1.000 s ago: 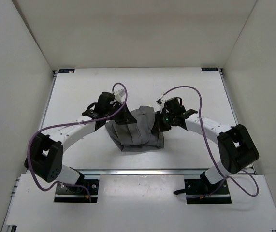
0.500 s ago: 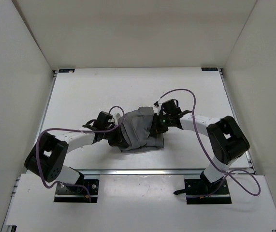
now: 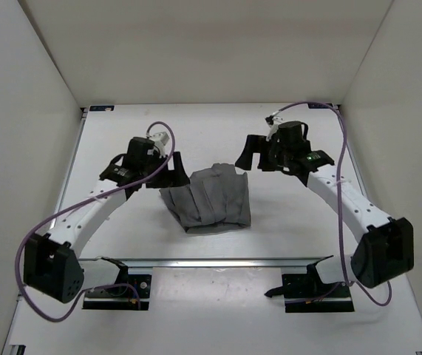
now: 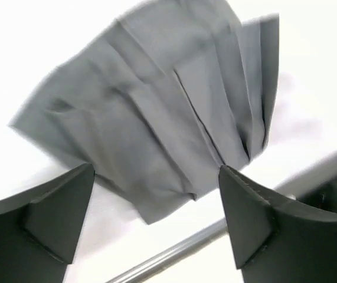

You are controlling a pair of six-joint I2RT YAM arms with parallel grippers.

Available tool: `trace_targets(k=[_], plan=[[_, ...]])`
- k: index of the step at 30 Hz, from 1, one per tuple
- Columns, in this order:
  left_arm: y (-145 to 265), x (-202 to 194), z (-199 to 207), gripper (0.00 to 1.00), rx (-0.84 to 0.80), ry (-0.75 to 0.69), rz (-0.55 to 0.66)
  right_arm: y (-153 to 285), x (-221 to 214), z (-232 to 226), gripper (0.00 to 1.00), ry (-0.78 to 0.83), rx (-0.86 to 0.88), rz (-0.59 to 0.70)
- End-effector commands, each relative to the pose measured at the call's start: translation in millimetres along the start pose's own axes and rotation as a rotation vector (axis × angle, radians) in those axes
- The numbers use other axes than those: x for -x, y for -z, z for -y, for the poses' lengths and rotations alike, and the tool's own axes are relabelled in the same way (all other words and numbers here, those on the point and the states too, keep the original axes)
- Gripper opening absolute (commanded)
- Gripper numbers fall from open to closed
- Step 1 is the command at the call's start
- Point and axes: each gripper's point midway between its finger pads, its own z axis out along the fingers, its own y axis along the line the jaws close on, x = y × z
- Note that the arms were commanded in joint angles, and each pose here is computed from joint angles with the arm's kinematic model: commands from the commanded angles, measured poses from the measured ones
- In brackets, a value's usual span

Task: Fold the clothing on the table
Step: Fold the skirt

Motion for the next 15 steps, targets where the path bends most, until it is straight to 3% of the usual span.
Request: trace_targets(k=[1, 6, 10, 15], plan=[[41, 22, -28, 0.99, 0.168, -0.083, 0.089, 21, -2, 26, 0.99, -0.012, -0.139, 0.006], [63, 19, -56, 0.99, 0.334, -0.106, 0.088, 36, -42, 63, 1.00, -0.078, -0.216, -0.063], [64, -3, -68, 0.98, 0.343, -0.080, 0.059, 47, -55, 73, 0.99, -0.099, -0.252, -0.043], [71, -19, -69, 0.99, 0.332, -0.080, 0.072, 72, -47, 80, 0.99, -0.093, -0.284, 0.072]])
